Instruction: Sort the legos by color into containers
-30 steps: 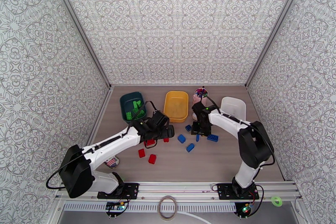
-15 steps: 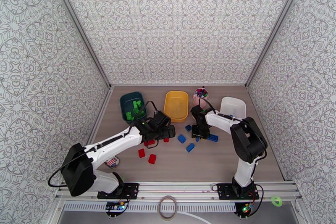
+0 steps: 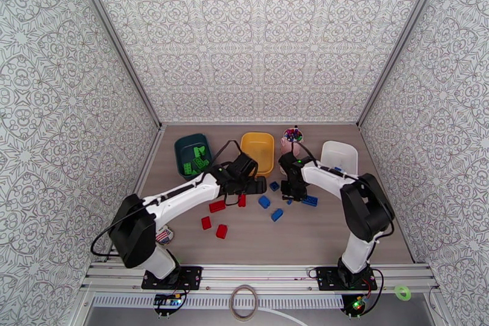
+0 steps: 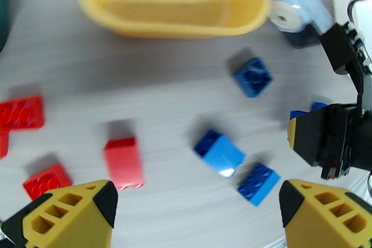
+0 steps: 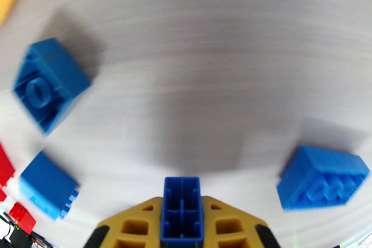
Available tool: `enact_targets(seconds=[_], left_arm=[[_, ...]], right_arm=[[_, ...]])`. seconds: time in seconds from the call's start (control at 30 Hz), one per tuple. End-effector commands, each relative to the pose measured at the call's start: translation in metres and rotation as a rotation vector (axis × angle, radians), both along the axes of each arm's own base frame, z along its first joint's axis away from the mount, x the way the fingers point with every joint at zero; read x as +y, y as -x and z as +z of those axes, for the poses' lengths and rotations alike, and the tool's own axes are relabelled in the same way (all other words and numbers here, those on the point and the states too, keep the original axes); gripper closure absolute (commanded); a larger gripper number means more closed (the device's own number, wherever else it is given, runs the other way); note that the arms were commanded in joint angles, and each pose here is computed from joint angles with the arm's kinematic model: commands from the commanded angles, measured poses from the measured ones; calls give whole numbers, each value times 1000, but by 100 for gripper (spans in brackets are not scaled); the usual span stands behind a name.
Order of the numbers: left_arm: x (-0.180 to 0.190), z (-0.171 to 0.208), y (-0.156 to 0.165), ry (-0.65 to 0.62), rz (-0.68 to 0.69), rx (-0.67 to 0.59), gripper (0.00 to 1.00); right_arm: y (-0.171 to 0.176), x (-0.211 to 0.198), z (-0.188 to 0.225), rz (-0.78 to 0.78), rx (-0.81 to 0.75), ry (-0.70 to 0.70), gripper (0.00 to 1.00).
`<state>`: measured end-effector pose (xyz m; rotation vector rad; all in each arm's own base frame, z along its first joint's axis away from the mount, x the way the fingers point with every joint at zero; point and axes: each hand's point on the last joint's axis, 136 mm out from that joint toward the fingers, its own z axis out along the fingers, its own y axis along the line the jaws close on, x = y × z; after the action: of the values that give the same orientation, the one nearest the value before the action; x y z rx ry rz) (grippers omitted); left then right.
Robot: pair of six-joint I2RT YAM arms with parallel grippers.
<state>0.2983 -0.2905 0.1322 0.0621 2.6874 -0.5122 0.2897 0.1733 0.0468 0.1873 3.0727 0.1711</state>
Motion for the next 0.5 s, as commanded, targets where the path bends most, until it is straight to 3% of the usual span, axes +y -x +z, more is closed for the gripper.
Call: enact_targets(seconds=[0.0, 0.23, 0.47], left_arm=[[-26, 18, -12, 63, -101, -37, 1], [-64, 32, -28, 79, -217, -59, 1], [-140, 42, -28, 113, -438, -61, 1]], right_arm=[[-8, -11, 28, -49, -56, -16, 86], [-26, -51, 67, -172, -134, -77, 86], [-46, -124, 94, -353, -193, -92, 85]])
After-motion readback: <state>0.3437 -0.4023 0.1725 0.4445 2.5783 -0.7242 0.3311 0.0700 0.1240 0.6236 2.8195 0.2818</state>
